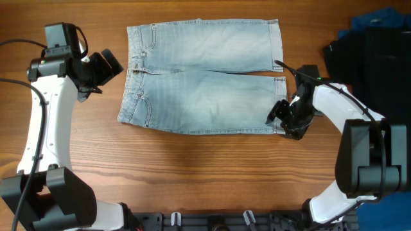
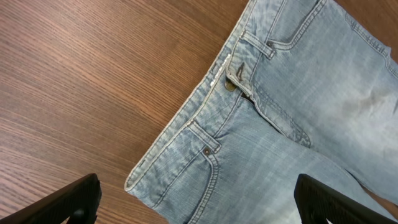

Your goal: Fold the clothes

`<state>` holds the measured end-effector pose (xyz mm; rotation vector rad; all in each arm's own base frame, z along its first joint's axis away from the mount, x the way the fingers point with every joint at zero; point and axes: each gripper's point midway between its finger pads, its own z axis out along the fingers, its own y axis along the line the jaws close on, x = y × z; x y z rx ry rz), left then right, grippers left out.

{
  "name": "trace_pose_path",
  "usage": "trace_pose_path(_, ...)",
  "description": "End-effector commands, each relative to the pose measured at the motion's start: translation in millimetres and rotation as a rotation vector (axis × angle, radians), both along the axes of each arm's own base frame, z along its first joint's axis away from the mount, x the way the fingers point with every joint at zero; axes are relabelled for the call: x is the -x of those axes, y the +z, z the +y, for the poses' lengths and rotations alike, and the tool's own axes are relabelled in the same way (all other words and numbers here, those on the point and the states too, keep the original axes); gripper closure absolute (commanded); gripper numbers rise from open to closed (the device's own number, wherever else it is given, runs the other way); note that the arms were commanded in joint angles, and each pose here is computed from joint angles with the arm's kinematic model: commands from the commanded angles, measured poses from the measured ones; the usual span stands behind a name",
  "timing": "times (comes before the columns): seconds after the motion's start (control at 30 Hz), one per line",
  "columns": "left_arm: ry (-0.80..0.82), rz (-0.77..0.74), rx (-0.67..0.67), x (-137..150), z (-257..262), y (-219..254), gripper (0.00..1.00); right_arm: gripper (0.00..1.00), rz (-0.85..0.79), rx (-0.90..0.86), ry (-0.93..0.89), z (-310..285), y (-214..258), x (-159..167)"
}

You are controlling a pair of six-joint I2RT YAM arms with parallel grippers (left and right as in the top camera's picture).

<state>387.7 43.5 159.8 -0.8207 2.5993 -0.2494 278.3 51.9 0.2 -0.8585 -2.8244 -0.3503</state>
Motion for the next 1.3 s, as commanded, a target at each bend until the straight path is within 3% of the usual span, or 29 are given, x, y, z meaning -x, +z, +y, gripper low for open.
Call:
trace_pose_path(0.0,-0.004,0.010,-0.015,1,1,-3,0.00,0.69,0.016,0.007,-0.003,0,-4,4)
trace_pose_path(0.2,0.004,0.039,-0.007,7,1,-7,0.00,0.72,0.011,0.007,-0.002,0,-4,3)
trace_pose_path(0.27,0.043,0.108,0.006,15,1,-21,0.00,0.78,0.004,0.007,-0.003,0,-4,1)
trace_pose_path(0.4,0.146,0.279,0.071,44,-5,-65,0.00,0.90,-0.012,0.007,-0.002,0,-4,-2)
trace_pose_path(0.57,0.146,0.388,0.094,75,-12,-91,0.01,0.93,-0.025,0.006,-0.003,0,-4,-6)
trace_pose_path(0.63,0.175,0.400,0.119,84,-17,-116,0.13,0.95,-0.037,0.005,-0.004,0,-5,-8)
trace_pose_path(0.7,0.168,0.393,0.148,88,-23,-129,0.18,0.95,-0.037,0.005,-0.003,0,-5,-8)
trace_pose_path(1.03,0.164,0.283,0.146,68,-21,-141,0.27,0.96,-0.043,0.006,-0.003,0,-5,-10)
trace_pose_path(1.2,0.165,0.293,0.147,73,-21,-145,0.50,0.96,-0.043,0.005,-0.003,0,-5,-10)
trace_pose_path(1.27,0.165,0.303,0.147,78,-22,-151,0.52,0.96,-0.043,0.006,-0.003,0,-5,-10)
